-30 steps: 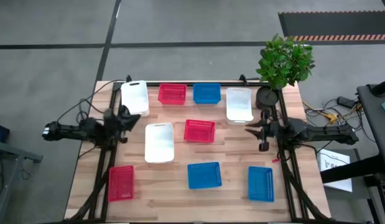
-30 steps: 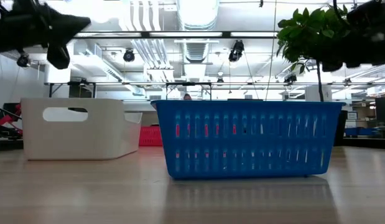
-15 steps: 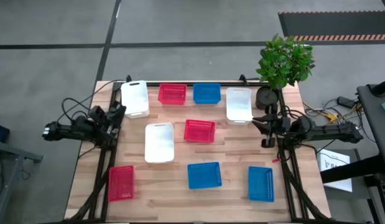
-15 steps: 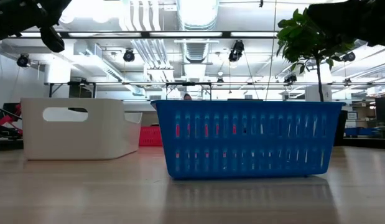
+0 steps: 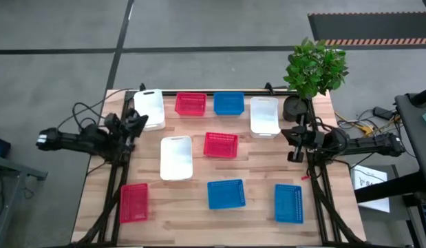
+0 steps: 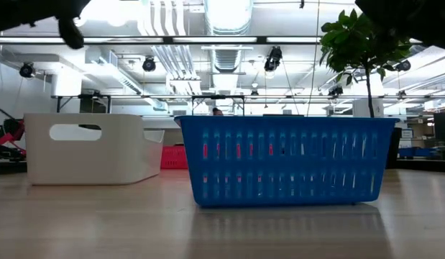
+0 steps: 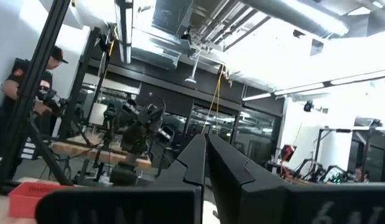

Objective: Stack baskets by color
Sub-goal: Stack the middle red bin on the top red bin

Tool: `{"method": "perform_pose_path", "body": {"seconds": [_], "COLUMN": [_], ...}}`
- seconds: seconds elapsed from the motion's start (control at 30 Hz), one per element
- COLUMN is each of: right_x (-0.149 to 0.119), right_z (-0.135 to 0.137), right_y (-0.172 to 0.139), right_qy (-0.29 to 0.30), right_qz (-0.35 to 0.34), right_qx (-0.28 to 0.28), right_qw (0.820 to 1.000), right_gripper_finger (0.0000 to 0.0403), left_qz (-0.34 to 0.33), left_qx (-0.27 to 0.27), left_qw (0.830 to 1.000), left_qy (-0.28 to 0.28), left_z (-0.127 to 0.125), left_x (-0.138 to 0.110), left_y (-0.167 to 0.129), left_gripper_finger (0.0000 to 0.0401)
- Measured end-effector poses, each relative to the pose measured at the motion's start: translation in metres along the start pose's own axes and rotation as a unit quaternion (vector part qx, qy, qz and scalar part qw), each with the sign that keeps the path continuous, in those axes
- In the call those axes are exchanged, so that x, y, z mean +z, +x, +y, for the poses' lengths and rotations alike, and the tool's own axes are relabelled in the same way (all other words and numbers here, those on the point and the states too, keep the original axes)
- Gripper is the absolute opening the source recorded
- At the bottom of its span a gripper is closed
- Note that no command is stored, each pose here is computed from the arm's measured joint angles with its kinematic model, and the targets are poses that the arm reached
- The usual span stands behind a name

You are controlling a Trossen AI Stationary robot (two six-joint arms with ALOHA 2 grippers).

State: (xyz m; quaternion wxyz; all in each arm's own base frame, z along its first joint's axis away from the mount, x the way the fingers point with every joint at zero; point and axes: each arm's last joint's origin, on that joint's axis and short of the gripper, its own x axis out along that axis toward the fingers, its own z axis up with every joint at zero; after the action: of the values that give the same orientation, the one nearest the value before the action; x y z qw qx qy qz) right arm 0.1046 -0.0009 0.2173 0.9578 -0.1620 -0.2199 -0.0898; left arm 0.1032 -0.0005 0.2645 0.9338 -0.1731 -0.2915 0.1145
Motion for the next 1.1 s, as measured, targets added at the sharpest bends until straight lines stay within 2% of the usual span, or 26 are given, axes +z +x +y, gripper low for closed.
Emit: {"method": "perform_pose_path", "body": {"seconds": [0.2,0.33,0.43,0.5,0.57,0.77,0.87,1.03,1.1], "right_x": [-0.001,-0.001,-0.001,-0.001,-0.001,-0.001,-0.002,0.000,-0.003], "right_z": [0.000,0.000,0.000,0.000,0.000,0.001,0.002,0.006,0.008], "right_y": [0.000,0.000,0.000,0.000,0.000,0.000,0.001,0.007,0.011], "right_qy": [-0.004,-0.005,-0.005,-0.004,-0.005,0.005,0.020,0.036,0.046], "right_qz": [0.007,0.006,0.006,0.006,0.006,0.006,0.006,-0.033,-0.032], "right_qx": [-0.001,-0.002,-0.002,-0.002,-0.002,0.002,0.020,0.068,0.072], "right_qw": [1.000,1.000,1.000,1.000,1.000,1.000,1.000,0.996,0.996], "right_gripper_finger": [0.0009,0.0009,0.0009,0.0009,0.0009,0.0009,0.0009,0.0009,0.0009], "left_qz": [0.039,0.110,0.167,0.225,0.250,0.402,0.446,0.526,0.537], "left_qx": [0.007,0.012,0.023,0.033,0.037,0.042,0.033,0.020,0.013], "left_qw": [0.999,0.993,0.983,0.969,0.961,0.901,0.878,0.816,0.804], "left_qy": [0.018,0.048,0.073,0.098,0.108,0.158,0.169,0.239,0.256], "left_z": [-0.022,-0.037,-0.046,-0.050,-0.057,-0.067,-0.074,-0.073,-0.074], "left_x": [0.005,-0.007,-0.020,-0.034,-0.036,-0.071,-0.083,-0.113,-0.120], "left_y": [0.045,0.082,0.109,0.122,0.140,0.174,0.190,0.203,0.209], "left_gripper_finger": [0.0000,0.0000,0.0000,0.0000,0.0000,0.0000,0.0000,0.0000,0.0000]}}
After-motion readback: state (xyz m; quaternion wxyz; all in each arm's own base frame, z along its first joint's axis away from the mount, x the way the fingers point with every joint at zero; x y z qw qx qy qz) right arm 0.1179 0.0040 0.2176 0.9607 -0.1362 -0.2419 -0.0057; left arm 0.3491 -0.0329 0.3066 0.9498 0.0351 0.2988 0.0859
